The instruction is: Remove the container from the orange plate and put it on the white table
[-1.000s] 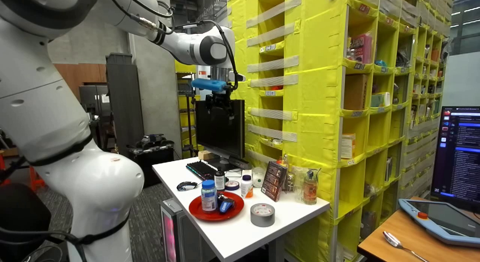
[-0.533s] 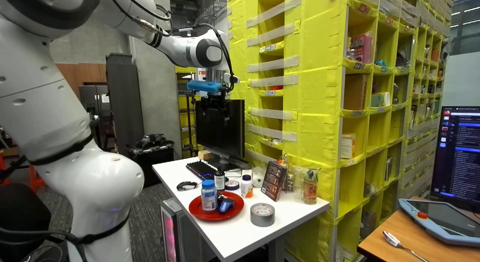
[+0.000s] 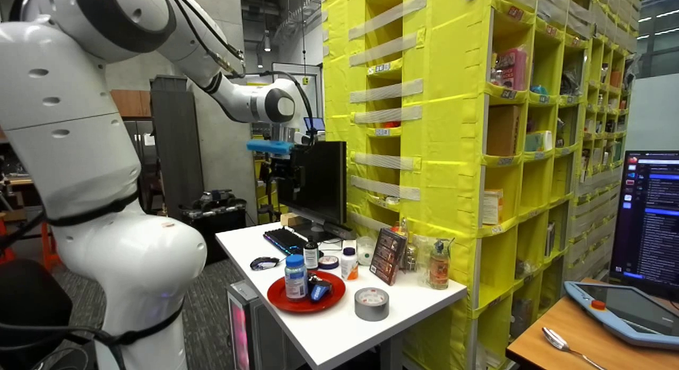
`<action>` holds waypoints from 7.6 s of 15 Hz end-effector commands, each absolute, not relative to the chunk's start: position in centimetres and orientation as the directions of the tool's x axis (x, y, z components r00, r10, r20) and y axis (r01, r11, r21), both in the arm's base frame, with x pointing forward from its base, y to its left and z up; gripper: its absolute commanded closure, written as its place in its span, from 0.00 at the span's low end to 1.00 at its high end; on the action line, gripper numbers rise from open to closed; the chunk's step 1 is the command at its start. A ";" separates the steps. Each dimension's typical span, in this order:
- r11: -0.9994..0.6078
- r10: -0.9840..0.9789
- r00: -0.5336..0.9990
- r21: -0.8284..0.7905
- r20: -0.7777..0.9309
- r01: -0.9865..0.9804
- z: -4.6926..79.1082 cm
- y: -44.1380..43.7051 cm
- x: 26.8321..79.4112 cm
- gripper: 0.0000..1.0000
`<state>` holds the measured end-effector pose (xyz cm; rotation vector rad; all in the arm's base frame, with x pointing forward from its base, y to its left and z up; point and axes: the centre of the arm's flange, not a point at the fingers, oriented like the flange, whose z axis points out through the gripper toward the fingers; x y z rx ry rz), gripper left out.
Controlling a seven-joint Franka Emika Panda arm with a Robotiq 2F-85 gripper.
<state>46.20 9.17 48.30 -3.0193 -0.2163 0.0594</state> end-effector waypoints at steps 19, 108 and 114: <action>-0.989 0.146 0.948 -0.039 -0.284 0.141 31.0 9.8 48.4 0.00; -0.960 0.261 0.952 0.055 -0.162 0.273 28.2 10.5 49.7 0.00; -0.966 0.239 0.955 0.058 -0.177 0.253 27.6 9.2 49.5 0.00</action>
